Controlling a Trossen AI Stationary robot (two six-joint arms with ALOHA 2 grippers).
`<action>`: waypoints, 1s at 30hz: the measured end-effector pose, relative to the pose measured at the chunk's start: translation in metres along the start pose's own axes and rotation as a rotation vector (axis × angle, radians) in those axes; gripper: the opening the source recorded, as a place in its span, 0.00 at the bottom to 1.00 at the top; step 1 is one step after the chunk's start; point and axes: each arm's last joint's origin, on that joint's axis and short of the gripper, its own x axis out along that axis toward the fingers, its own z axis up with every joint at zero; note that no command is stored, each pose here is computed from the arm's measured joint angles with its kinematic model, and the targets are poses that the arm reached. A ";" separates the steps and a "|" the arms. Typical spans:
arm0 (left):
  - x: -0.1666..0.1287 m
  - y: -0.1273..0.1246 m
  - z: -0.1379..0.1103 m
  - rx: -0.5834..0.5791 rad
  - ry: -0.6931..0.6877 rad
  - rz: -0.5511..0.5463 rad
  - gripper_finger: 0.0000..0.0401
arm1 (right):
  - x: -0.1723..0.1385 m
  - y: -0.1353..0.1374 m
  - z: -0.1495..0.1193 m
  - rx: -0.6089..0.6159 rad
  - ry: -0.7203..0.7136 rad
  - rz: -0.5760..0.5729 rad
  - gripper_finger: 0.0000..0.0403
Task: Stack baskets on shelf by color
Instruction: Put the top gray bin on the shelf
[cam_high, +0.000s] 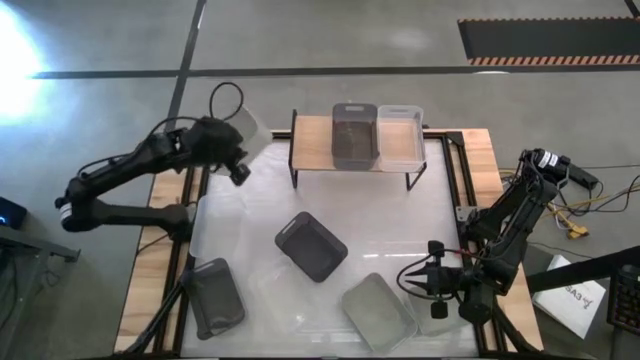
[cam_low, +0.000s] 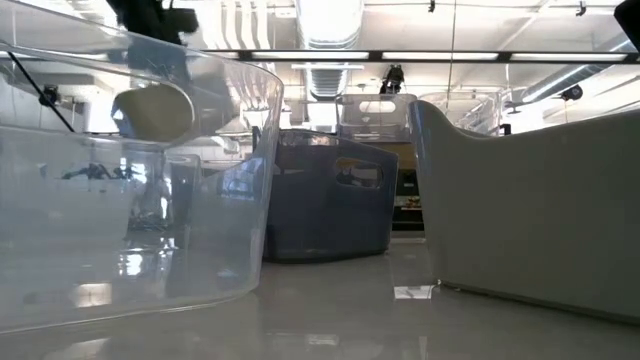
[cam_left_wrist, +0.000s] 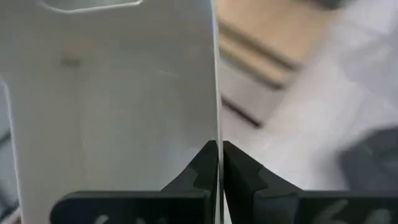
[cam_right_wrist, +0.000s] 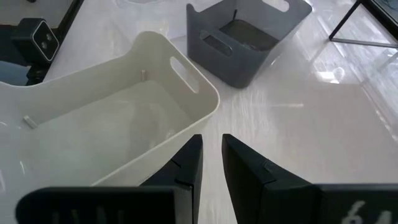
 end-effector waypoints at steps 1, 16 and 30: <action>-0.004 -0.007 0.002 0.039 -0.018 -0.034 0.00 | 0.000 0.000 0.000 -0.004 0.000 0.000 0.13; -0.031 -0.183 -0.009 0.786 -0.177 -0.574 0.00 | 0.001 -0.001 0.004 -0.034 -0.066 -0.051 0.13; 0.018 -0.274 0.015 1.128 -0.051 -0.597 0.00 | -0.013 -0.009 0.133 -0.480 -0.266 0.166 0.36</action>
